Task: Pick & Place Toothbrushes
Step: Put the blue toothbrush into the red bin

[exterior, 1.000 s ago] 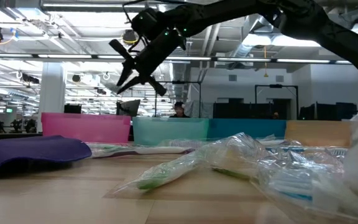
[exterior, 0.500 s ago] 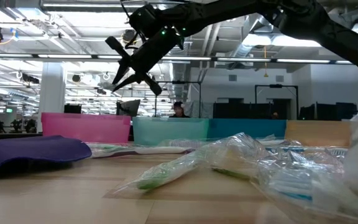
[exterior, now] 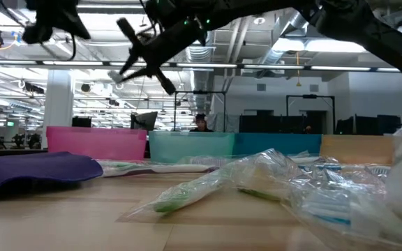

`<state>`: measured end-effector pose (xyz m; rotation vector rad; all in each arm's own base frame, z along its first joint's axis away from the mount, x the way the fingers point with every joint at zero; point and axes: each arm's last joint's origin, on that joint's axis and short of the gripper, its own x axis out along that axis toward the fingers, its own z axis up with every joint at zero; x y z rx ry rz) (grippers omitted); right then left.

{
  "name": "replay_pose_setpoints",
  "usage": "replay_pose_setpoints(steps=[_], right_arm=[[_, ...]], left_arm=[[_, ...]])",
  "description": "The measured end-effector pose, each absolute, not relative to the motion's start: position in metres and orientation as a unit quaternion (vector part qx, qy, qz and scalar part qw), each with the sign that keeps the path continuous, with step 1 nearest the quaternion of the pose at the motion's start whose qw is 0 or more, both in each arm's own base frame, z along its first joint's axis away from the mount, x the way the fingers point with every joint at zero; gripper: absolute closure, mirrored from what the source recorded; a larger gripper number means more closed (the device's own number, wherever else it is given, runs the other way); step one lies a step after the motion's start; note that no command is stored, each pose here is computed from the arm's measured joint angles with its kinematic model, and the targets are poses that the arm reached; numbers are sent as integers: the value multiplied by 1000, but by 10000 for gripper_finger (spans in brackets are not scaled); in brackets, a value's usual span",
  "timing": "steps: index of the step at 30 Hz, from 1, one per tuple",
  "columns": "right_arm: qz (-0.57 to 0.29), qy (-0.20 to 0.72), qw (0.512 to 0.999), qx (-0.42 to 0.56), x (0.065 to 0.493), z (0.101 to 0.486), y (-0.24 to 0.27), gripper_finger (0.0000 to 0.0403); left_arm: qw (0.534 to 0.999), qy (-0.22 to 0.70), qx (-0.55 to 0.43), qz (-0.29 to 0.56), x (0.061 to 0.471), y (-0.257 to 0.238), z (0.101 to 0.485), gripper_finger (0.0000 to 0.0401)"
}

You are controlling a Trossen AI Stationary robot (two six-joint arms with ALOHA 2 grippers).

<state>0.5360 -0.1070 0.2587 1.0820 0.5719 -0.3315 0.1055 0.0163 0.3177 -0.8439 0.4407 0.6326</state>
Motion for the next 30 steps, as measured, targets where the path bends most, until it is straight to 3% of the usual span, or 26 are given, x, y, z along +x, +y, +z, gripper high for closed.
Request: replay_pose_setpoints(steps=[4,10,23,30], right_arm=[[-138,246,815,506,533,276,-106,393],[-145,232,819,505,527,286,-117,393],[-94,219,850,469,504,332,-124,393],[7,195,868,456,496,363,-116,393]], left_arm=[[835,201,-446,252,119,35,293,398],[841,103,-497,188,130,55,273,398],[881,-48,-449,143,98,52,293,398],[876,-10,-478,65,110,58,292,398]])
